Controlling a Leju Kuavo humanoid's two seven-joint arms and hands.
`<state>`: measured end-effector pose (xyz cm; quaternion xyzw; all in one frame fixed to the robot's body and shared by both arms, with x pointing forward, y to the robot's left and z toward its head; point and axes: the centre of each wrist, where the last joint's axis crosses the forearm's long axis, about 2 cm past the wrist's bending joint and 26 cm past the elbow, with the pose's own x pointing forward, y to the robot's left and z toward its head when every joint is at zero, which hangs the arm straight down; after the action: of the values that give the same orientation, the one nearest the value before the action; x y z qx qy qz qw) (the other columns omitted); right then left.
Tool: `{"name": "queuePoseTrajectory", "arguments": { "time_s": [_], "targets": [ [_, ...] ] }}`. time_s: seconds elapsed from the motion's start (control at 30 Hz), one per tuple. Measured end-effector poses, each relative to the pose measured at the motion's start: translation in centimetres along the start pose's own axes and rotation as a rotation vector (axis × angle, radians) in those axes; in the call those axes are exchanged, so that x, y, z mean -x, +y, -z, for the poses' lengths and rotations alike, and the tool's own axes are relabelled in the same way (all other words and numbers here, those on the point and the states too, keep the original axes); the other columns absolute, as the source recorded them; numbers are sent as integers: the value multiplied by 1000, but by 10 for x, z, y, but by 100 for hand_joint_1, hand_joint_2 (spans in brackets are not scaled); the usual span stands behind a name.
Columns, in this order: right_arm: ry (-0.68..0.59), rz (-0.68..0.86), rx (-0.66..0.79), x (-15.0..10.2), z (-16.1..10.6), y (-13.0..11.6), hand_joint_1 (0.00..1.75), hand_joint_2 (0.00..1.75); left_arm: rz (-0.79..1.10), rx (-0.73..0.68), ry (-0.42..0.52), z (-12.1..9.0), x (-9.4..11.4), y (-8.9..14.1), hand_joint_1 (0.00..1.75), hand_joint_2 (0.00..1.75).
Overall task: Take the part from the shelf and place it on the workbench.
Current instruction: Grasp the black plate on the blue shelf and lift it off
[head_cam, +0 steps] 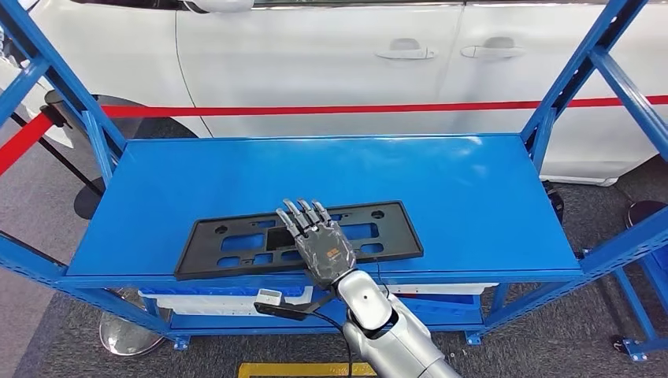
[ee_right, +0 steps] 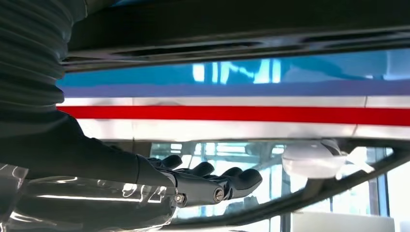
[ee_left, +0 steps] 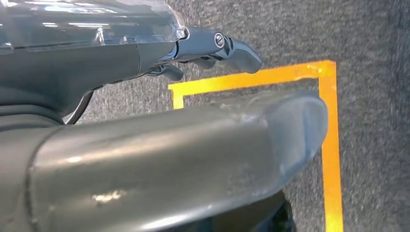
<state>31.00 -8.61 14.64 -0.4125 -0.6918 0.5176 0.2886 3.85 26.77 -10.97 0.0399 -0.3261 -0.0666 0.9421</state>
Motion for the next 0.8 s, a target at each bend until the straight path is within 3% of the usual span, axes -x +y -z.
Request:
{"name": "queuePoseTrajectory", "arguments": {
  "time_s": [0.17, 0.2, 0.3, 0.33, 0.37, 0.5, 0.8],
  "targets": [
    [97, -65, -63, 29, 20, 0, 0, 175, 6, 9, -2, 0, 0, -1, 0, 0],
    [114, -80, -79, 37, 22, 1, 17, 175, 6, 9, -1, 0, 0, 0, 0, 0],
    [146, -112, -107, 54, 29, 2, 126, 175, 7, 4, 4, 0, 1, 3, 0, 0],
    [153, -122, -122, 59, 31, 2, 152, 175, 7, 2, 5, 0, 1, 4, 0, 0],
    [160, -132, -141, 63, 32, 3, 162, 175, 7, 0, 7, 1, 1, 4, 0, 0],
    [172, -167, -224, 76, 32, 8, 174, 175, 6, -2, 14, 0, 2, 5, 0, 0],
    [183, -213, -283, 97, 31, 13, 173, 175, 3, -1, 10, 1, 0, 5, 0, 0]
  ]
}}
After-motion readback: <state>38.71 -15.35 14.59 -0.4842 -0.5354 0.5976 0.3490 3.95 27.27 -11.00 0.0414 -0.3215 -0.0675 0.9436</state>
